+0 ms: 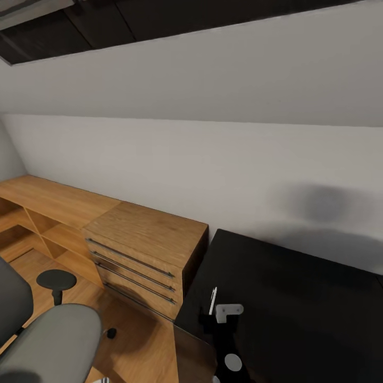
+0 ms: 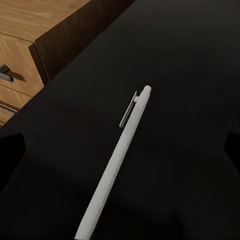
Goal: In the bedroom, organize the workspace by keeping the computer under the desk, ensuring the monitor is on the desk, placing the keyboard on the desk next to the monitor, placing the mouse on the desk next to the keyboard, moving the folder from the swivel chair onto the desk next to the mouse, stacking the notebook on top of the folder with the pen on top of the notebook, and positioning the swivel chair next to the desk.
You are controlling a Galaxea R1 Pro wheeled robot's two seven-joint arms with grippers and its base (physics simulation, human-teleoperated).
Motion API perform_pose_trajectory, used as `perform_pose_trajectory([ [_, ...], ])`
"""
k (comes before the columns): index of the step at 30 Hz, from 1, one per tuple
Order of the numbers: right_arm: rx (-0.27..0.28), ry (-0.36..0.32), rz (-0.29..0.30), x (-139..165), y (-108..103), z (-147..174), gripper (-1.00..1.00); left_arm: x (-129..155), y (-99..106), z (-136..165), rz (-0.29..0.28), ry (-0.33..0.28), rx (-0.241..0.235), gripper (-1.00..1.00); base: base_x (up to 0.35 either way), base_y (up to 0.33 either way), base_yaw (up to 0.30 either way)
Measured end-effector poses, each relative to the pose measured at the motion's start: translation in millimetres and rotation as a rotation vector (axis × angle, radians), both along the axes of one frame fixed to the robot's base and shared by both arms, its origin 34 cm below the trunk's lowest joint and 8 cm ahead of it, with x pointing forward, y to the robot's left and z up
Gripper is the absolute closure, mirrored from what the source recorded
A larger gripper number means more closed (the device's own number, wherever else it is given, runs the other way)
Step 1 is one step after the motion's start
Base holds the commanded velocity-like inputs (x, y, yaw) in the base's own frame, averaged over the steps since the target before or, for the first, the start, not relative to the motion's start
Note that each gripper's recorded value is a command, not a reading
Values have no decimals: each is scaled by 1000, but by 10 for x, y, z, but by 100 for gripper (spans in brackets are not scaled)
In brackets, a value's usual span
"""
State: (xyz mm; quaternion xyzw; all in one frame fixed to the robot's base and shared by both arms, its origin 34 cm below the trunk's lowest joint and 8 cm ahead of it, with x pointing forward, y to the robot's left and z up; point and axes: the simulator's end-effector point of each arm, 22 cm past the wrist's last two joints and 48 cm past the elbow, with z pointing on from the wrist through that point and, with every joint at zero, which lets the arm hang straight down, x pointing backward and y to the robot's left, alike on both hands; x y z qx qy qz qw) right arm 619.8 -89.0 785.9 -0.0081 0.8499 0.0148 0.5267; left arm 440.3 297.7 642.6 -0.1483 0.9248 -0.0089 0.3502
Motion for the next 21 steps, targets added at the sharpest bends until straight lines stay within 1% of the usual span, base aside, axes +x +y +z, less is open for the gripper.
perform_pose_trajectory([
  [8,20,39,14,64,-100,-174,-100,-1,1,0,0,0,0,-100,0,0,0],
  [21,12,65,16,134,-159,-284,-100,4,-13,1,-2,-1,0,-100,0,0,0],
])
